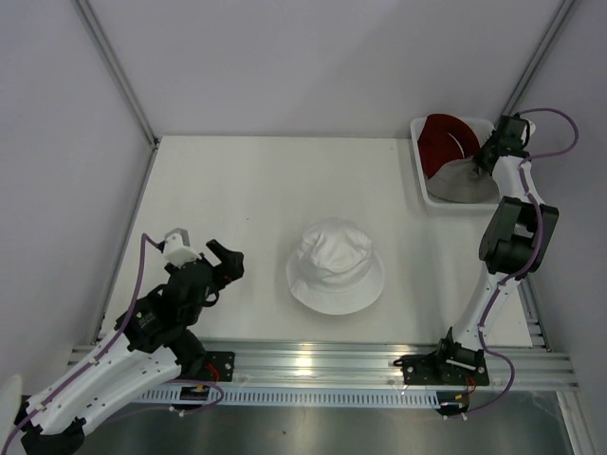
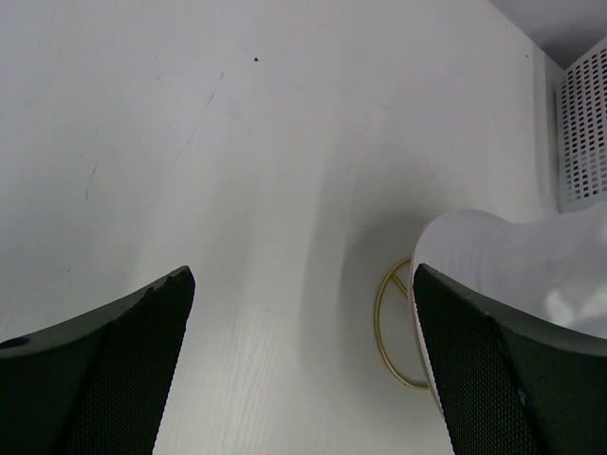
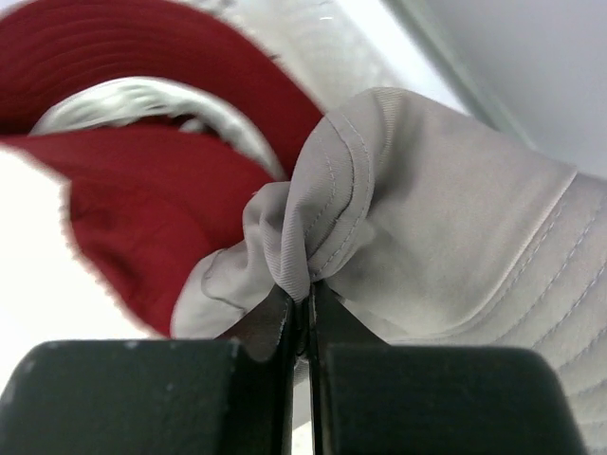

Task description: Stack the hats

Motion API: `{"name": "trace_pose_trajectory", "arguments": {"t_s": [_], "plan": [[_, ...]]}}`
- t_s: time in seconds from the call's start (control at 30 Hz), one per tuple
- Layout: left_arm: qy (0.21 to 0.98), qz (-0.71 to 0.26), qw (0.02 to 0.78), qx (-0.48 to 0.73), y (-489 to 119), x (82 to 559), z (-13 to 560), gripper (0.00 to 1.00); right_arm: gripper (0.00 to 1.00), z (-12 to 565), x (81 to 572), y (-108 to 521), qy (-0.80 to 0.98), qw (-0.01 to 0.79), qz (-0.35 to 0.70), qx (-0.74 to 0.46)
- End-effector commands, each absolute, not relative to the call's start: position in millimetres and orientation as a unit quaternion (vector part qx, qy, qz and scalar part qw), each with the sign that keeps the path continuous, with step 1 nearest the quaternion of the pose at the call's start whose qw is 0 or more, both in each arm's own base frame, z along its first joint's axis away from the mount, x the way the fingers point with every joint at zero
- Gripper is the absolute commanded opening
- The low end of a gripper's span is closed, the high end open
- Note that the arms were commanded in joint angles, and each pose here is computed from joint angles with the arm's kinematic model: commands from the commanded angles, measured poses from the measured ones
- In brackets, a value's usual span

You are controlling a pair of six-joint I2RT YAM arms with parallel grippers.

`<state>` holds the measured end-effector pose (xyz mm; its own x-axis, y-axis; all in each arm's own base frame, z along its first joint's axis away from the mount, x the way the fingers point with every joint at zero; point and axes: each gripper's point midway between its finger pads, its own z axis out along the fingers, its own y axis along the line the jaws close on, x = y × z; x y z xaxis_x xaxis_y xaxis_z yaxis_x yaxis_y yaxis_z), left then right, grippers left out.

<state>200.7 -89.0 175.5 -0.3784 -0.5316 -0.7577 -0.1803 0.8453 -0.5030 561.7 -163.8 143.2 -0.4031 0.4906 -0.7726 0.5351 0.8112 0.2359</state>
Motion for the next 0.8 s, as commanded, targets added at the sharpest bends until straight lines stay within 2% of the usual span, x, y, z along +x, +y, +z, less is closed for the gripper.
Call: {"name": "trace_pose_trajectory", "arguments": {"t_s": [0.0,0.07,0.1,0.17,0.2,0.4,0.57,0.77], "plan": [[0.799,-0.184,0.526,-0.228,-92.1,207.9,190.6,1.00,0.00,258.2,559.2,-131.2,0.790,0.552,0.056,0.261],[0.801,-0.184,0.526,-0.221,-95.3,210.0,191.5,0.99,0.00,309.4,544.8,-104.6,0.770,0.588,0.106,0.222],[0.802,-0.187,0.525,-0.214,-99.6,211.7,193.2,1.00,0.00,324.0,539.4,-76.9,0.764,0.597,0.166,0.181],[0.805,-0.183,0.526,-0.205,-101.5,213.9,196.6,1.00,0.00,357.1,523.3,-44.8,0.746,0.616,0.212,0.139],[0.804,-0.185,0.527,-0.202,-103.3,214.8,201.0,0.99,0.00,391.2,504.1,-24.6,0.727,0.637,0.235,0.103],[0.798,-0.184,0.541,-0.190,-107.6,223.1,220.4,0.99,0.00,475.6,417.2,82.1,0.679,0.652,0.338,-0.013],[0.767,-0.229,0.574,-0.173,-118.7,229.9,254.9,0.99,0.00,494.7,347.6,174.2,0.635,0.607,0.467,-0.105],[0.750,-0.257,0.587,-0.164,-119.8,225.3,282.0,0.99,0.00,490.2,291.5,223.8,0.638,0.549,0.515,-0.163]]}}
